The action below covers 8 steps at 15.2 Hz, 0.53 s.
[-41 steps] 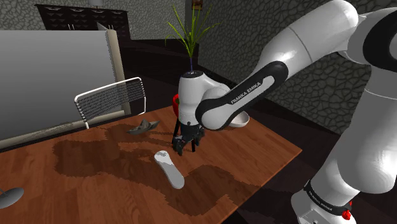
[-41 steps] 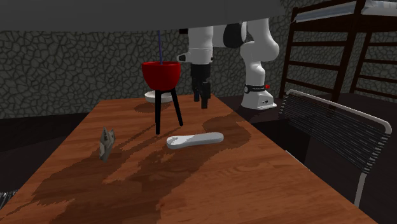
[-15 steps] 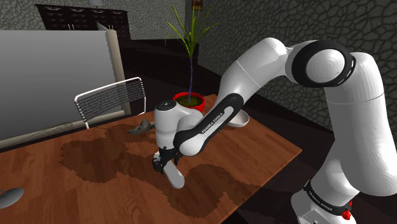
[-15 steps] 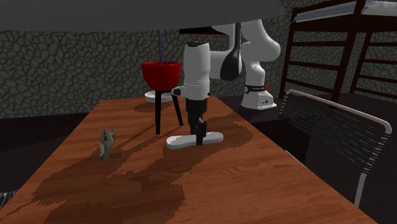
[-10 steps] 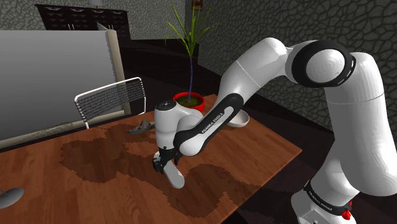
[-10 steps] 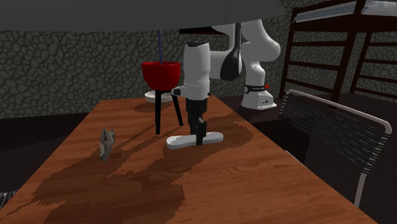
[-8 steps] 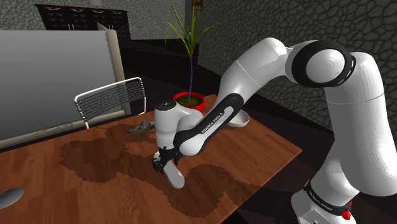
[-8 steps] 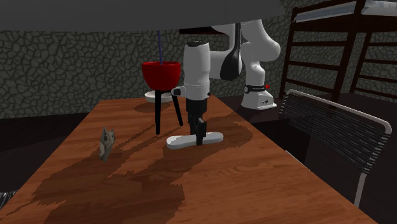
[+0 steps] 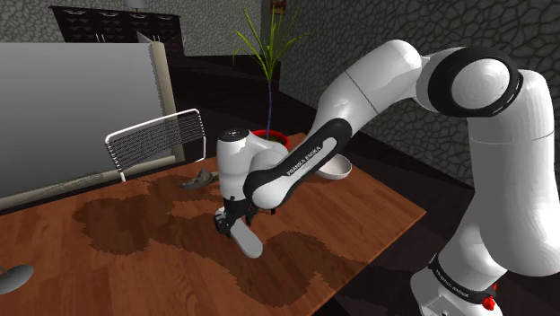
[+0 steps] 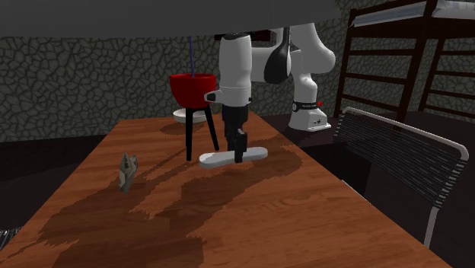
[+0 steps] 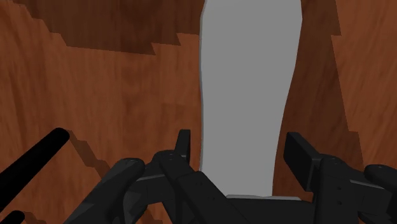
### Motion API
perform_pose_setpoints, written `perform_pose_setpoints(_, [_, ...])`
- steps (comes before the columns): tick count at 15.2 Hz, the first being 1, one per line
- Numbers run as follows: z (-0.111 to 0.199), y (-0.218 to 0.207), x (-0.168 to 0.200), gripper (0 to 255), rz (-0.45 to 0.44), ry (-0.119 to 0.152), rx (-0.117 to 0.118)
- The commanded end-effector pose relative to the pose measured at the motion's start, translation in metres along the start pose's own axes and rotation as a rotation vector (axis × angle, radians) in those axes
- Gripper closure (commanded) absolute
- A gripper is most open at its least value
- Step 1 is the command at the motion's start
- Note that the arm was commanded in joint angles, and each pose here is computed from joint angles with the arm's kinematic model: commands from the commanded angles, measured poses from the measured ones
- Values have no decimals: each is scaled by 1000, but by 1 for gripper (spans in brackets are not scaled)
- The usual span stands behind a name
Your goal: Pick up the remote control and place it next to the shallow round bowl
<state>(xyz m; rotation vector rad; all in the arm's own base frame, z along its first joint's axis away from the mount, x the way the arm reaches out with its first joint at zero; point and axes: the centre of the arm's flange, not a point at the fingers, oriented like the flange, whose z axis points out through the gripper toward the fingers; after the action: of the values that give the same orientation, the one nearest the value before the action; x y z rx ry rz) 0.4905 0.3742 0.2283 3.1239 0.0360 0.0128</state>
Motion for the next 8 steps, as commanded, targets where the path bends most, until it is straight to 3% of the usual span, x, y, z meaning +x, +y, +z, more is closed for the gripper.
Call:
perform_pose_setpoints(1, [-10, 0, 0, 255, 0, 0, 0])
perform_pose_setpoints(8, [-47, 0, 1, 255, 0, 0, 0])
